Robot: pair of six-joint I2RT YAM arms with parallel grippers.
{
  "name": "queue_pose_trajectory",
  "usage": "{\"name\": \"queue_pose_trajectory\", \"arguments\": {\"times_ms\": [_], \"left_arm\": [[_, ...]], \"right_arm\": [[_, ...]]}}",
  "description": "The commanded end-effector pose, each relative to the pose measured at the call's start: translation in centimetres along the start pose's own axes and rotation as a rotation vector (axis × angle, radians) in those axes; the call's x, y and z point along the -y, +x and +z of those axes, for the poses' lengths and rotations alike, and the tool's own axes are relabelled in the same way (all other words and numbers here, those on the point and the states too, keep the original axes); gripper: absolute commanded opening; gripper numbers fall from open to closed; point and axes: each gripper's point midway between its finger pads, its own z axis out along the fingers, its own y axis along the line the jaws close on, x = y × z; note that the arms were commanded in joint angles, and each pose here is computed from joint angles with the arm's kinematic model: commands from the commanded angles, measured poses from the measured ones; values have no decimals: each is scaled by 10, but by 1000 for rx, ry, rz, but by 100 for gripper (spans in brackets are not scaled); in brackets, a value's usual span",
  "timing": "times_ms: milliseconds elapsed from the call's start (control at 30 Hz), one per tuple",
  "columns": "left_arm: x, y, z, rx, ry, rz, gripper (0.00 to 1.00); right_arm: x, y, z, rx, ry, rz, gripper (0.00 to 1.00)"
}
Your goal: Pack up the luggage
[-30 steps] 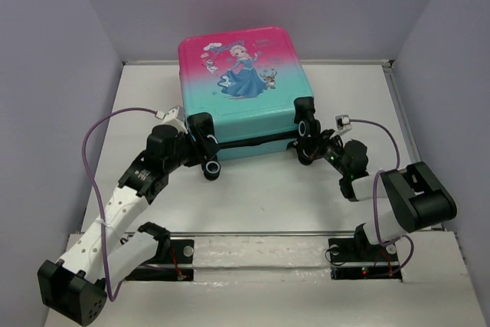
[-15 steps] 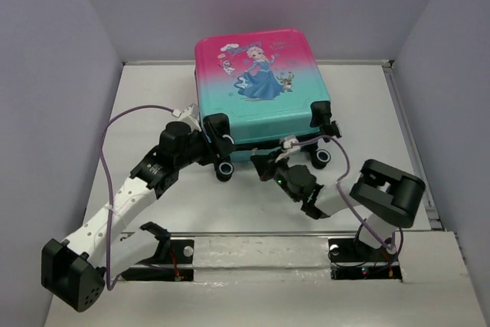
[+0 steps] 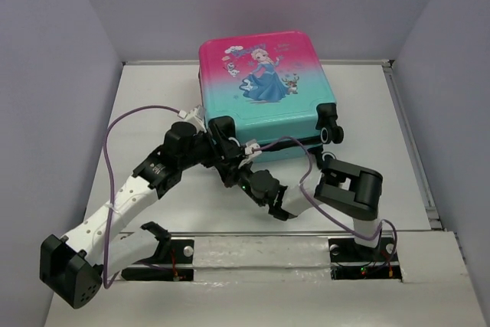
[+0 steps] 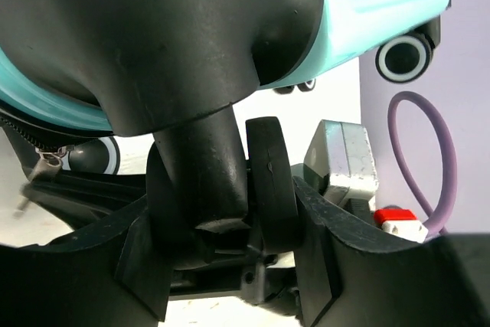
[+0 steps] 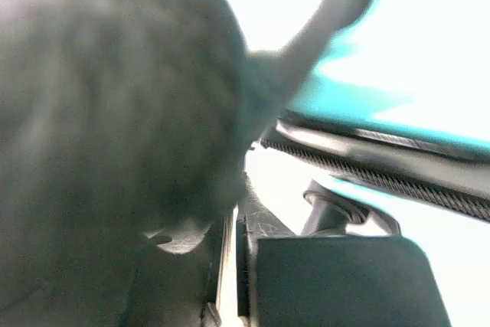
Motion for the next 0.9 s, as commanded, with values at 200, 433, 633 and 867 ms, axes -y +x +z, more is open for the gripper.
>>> {"name": "queue_pose_trajectory", "arguments": {"times_ms": [200,433,633,867], "left_arm": [[121,-77,-60,384,463,180,67],[112,-81,-58,402,415,161,97],[107,-80,-56,407,399,142,99],[99,-84,-59,443,377,126,99]], "right_arm": [[-28,-8,-89,-231,-74,-7,79],[-8,-58,-84,-213,55,-81,93],[-7,-108,-58,-111,64,-55,94],[-17,-143,-26,22,73,-5,94]]}}
